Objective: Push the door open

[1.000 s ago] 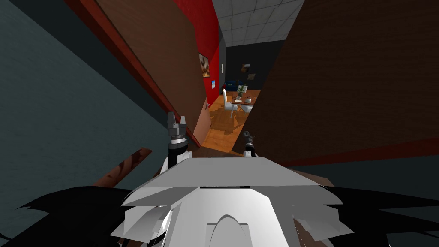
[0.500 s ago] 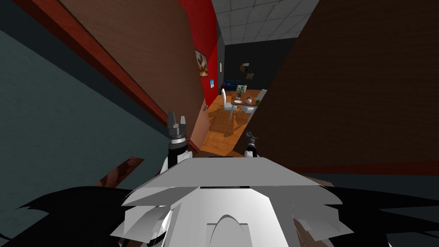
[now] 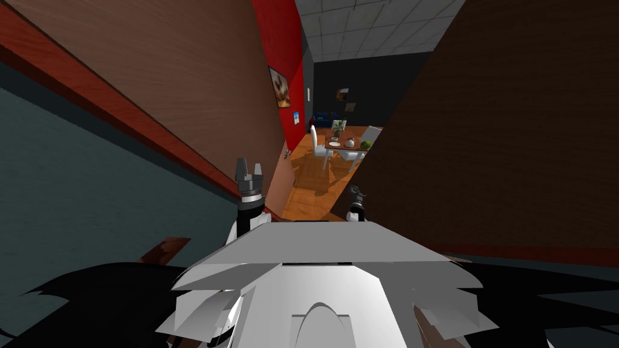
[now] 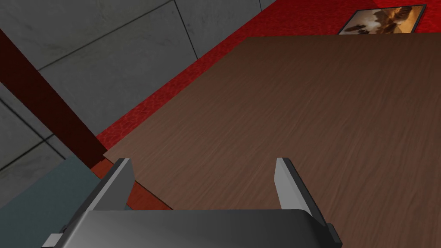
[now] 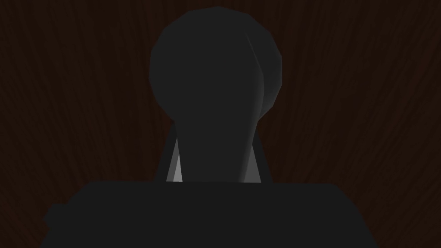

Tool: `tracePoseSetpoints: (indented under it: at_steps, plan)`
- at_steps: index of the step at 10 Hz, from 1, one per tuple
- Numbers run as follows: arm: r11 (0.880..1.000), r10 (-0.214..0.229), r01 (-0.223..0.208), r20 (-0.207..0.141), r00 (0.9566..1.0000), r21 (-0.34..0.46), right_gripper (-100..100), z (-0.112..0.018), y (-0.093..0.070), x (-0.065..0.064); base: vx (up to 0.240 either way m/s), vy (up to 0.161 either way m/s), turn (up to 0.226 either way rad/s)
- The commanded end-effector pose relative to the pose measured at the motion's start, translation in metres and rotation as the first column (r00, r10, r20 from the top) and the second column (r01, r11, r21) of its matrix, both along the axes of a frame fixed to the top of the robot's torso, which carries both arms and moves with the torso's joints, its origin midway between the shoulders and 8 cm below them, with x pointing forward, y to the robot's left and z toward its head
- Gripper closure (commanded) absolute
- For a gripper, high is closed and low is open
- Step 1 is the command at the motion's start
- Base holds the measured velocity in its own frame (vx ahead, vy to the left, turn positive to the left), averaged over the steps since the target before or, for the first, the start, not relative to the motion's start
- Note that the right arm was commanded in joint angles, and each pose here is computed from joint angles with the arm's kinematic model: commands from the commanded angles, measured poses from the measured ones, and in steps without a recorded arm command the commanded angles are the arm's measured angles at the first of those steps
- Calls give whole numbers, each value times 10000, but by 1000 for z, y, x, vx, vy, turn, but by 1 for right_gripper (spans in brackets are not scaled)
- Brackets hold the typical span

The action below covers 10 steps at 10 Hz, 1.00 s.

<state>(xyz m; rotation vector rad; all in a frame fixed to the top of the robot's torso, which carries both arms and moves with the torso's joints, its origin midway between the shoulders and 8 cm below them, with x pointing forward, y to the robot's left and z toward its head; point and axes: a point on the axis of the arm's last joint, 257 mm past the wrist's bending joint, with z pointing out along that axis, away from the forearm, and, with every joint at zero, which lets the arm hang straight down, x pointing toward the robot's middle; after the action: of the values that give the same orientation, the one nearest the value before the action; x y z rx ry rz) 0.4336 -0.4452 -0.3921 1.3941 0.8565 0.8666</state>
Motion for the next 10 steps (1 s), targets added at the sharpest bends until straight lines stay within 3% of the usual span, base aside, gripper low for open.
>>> tracePoseSetpoints:
  at_steps: [1, 3, 4, 10]
  plan:
    - [9992, -390, 390, -7, 9992, -75, 100, 1, -20, -11, 160, 23, -64]
    - [9992, -390, 390, -7, 9992, -75, 100, 1, -20, -11, 90, -1, -15]
    - [9975, -710, 710, -18, 9975, -67, 100, 1, -33, -17, 139, 10, -82]
    - [9899, -1419, 1419, -39, 9899, -48, 100, 1, -59, -33, 190, 30, -58]
